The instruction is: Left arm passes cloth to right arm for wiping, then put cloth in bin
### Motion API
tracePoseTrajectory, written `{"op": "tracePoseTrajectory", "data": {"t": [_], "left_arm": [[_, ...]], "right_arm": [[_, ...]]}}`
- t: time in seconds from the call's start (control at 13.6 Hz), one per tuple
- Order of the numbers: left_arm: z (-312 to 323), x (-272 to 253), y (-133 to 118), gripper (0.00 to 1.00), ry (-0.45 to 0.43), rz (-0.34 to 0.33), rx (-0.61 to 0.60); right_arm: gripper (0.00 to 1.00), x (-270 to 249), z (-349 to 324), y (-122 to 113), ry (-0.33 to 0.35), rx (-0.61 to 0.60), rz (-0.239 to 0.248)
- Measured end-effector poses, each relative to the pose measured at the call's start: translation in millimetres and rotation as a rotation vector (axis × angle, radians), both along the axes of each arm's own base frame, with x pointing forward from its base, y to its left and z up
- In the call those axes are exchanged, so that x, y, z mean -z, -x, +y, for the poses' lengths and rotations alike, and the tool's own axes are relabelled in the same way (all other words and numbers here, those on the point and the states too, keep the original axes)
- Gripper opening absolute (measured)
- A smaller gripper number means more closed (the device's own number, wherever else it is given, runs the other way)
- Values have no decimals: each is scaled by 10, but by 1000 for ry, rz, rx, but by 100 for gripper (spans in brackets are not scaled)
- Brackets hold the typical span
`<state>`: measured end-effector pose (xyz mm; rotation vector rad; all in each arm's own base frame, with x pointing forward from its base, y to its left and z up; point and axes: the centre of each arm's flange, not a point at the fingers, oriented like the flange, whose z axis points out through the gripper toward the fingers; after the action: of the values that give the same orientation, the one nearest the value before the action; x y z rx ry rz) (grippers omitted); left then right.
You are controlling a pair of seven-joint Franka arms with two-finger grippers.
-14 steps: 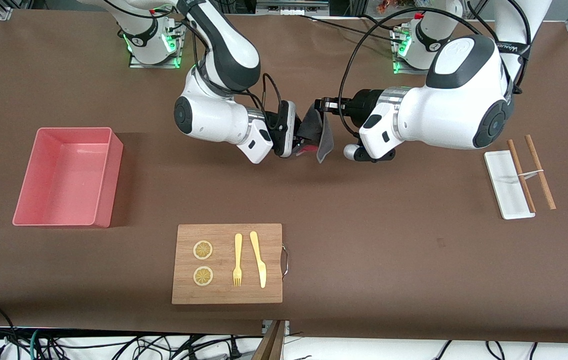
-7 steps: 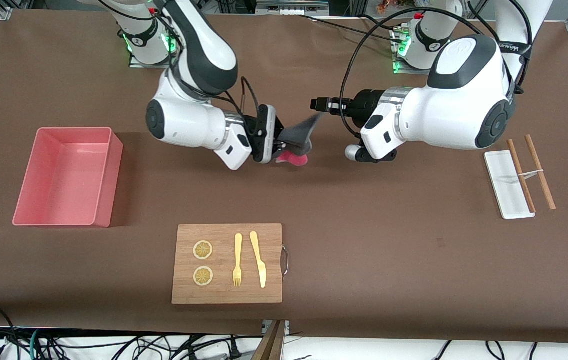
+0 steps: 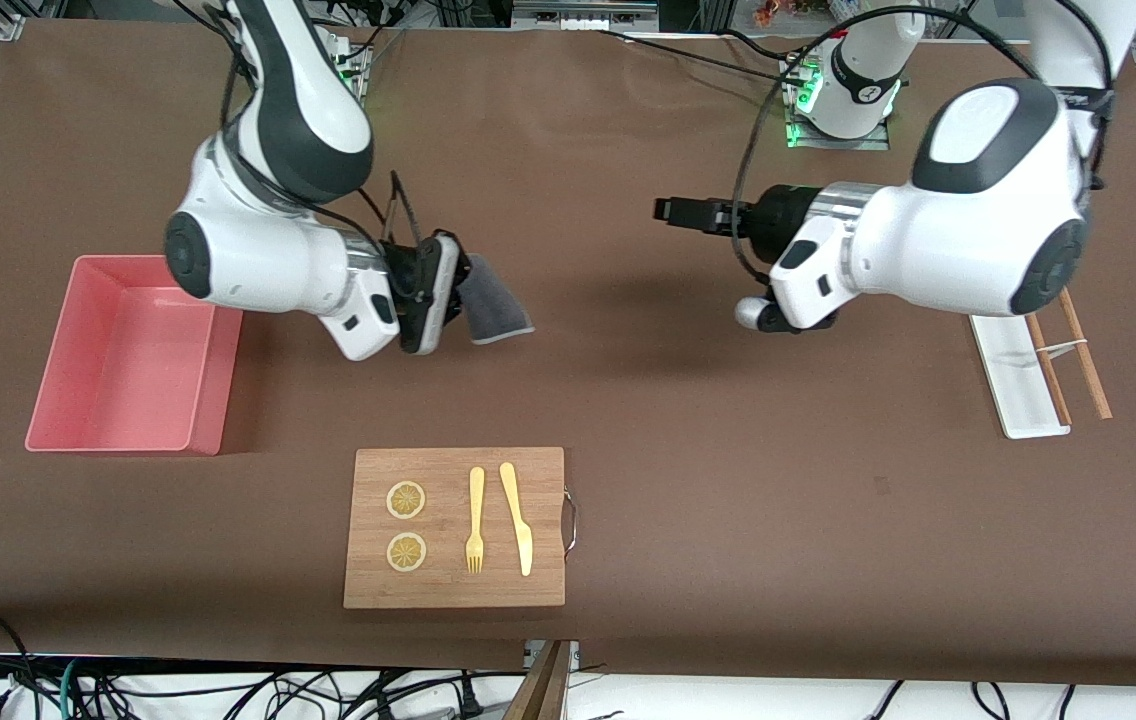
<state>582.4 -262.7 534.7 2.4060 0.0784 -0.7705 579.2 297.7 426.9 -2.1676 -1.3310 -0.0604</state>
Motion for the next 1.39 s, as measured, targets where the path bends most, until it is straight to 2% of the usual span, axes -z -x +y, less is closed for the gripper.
{"op": "tracePoseTrajectory", "data": {"t": [0.29, 0.51, 0.73, 0.95, 1.17, 1.39], "left_arm": [[577, -182, -5, 100, -173, -127, 173], [1265, -170, -149, 100, -244, -235, 259], [1892, -125, -264, 100, -266, -316, 354], [1912, -213, -265, 100, -324, -397, 393], [1756, -352, -80, 100, -445, -485, 378], [1954, -364, 31, 100, -514, -599, 303]], "right_arm": [[2, -224, -712, 59, 247, 161, 60], [2, -268, -1267, 38, 419, 283, 100], [2, -181, -1851, -44, 533, 405, 130], [2, -185, -2166, -25, 630, 548, 148], [2, -78, -2250, 66, 652, 708, 141], [2, 371, -2294, 178, 672, 893, 132]]}}
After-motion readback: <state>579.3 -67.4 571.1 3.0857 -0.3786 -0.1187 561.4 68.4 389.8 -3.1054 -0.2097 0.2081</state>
